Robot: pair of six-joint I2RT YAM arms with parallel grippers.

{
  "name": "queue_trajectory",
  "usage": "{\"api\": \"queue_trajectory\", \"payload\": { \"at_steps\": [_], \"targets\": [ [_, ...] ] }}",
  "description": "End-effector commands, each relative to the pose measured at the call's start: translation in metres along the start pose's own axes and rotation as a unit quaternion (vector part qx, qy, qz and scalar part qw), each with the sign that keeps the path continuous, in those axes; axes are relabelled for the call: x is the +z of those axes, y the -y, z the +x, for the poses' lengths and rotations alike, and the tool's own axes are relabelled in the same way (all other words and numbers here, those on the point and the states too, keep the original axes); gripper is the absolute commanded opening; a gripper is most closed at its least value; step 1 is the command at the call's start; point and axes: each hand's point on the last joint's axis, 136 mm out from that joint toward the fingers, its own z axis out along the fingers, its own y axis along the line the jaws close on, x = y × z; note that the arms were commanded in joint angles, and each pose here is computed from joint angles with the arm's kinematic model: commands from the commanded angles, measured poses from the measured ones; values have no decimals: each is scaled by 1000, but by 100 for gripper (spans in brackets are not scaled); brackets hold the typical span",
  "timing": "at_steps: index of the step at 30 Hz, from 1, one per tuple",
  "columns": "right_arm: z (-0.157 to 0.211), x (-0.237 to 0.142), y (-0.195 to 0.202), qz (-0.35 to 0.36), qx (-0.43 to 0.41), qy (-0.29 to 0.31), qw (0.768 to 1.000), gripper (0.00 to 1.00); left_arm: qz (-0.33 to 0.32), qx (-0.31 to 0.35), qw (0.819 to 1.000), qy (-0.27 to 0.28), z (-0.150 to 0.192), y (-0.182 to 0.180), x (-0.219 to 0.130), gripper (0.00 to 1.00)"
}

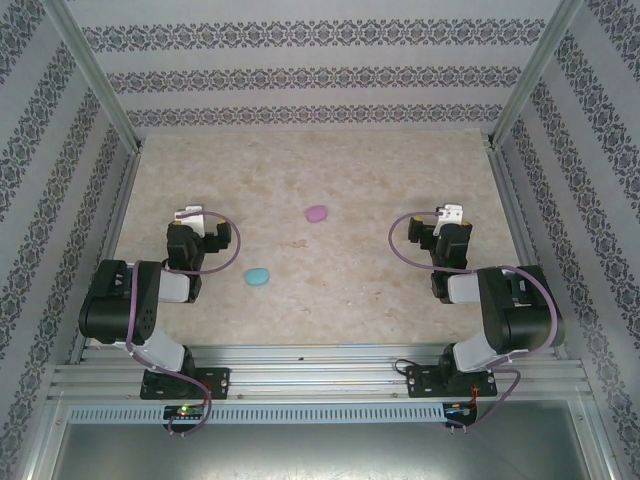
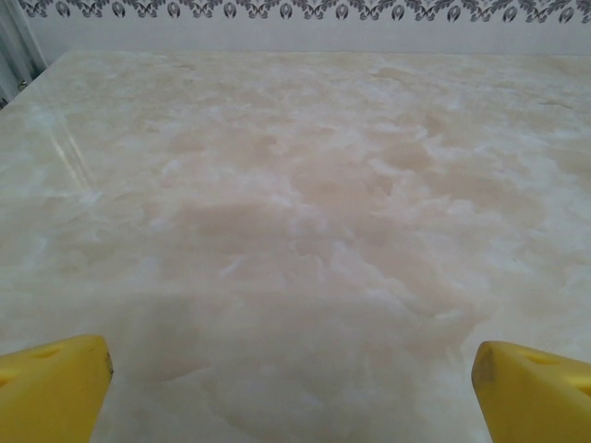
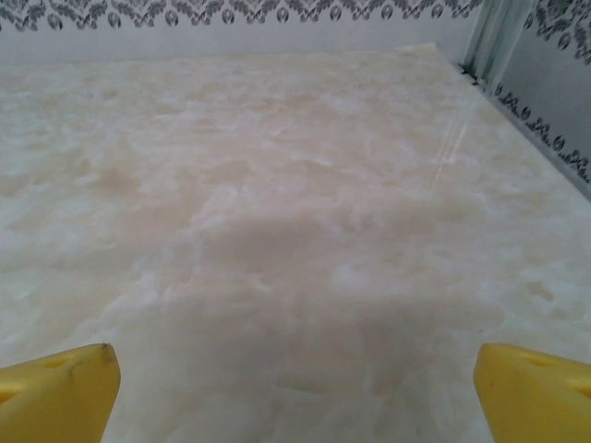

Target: Insert wireless bluetooth earbuds into charging case

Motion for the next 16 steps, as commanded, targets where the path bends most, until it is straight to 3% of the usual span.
{"api": "queue_trajectory", "payload": {
  "at_steps": [1, 8, 16],
  "targets": [
    [-14, 0, 1, 8, -7, 17, 1000, 98, -2, 4, 1000, -4, 1, 1, 0, 100],
    [-15, 1, 0, 7, -10, 21, 1000, 98, 64, 29, 998, -8, 2, 23, -1, 100],
    [-15, 1, -1, 4, -9, 20, 1000, 98, 63, 27, 998, -6, 2, 23, -1, 100]
  ]
}}
